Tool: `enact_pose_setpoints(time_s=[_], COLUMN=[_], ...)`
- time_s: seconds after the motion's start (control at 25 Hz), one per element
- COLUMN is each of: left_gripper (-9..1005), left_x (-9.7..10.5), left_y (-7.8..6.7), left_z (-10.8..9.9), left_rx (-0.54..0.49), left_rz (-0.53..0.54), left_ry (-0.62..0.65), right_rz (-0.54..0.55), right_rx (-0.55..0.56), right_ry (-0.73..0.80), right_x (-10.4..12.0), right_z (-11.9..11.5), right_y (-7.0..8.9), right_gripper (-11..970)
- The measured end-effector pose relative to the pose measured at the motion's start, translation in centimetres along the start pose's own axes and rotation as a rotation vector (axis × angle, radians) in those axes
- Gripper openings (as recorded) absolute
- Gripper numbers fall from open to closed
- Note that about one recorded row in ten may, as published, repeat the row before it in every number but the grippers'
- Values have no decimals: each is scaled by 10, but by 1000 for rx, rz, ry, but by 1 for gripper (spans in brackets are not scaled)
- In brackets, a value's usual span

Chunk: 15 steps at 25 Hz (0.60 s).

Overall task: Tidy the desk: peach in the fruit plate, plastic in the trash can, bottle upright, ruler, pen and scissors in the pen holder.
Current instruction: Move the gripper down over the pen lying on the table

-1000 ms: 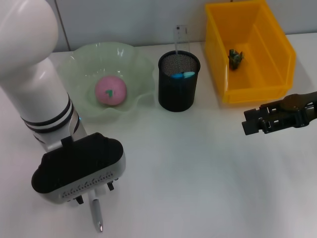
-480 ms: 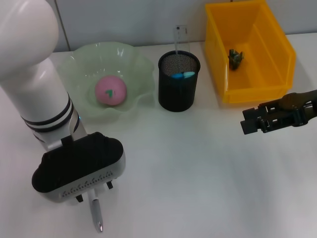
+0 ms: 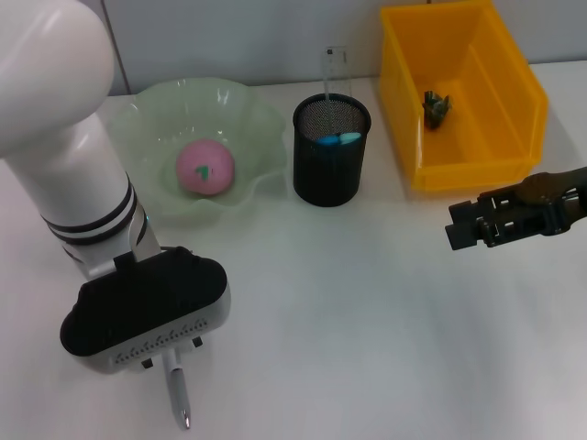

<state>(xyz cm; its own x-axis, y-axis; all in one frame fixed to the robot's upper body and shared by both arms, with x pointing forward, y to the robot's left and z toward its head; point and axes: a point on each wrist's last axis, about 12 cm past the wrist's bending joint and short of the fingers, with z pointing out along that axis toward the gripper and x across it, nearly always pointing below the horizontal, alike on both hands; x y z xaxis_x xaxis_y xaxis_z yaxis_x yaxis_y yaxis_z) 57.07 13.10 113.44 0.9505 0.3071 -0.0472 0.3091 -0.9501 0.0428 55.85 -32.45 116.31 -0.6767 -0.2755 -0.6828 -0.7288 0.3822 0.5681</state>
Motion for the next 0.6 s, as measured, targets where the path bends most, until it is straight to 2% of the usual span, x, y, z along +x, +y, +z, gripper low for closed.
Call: enact_pose_setpoints(time_s=[0.08, 0.28, 0.6], left_gripper=[584, 587, 539], left_x=[0, -1, -1], left_y=[0, -1, -3], left_z=[1, 5, 6], left_rx=[2, 3, 3], left_rz=[3, 16, 4], left_ry=[2, 2, 4], right_rz=[2, 1, -9], right_rx=[-1, -18, -30], right_ry=[0, 10, 32], right_x=[0, 0, 2], right_z=[0, 1, 4], right_y=[0, 2, 3], right_gripper=[703, 701, 698])
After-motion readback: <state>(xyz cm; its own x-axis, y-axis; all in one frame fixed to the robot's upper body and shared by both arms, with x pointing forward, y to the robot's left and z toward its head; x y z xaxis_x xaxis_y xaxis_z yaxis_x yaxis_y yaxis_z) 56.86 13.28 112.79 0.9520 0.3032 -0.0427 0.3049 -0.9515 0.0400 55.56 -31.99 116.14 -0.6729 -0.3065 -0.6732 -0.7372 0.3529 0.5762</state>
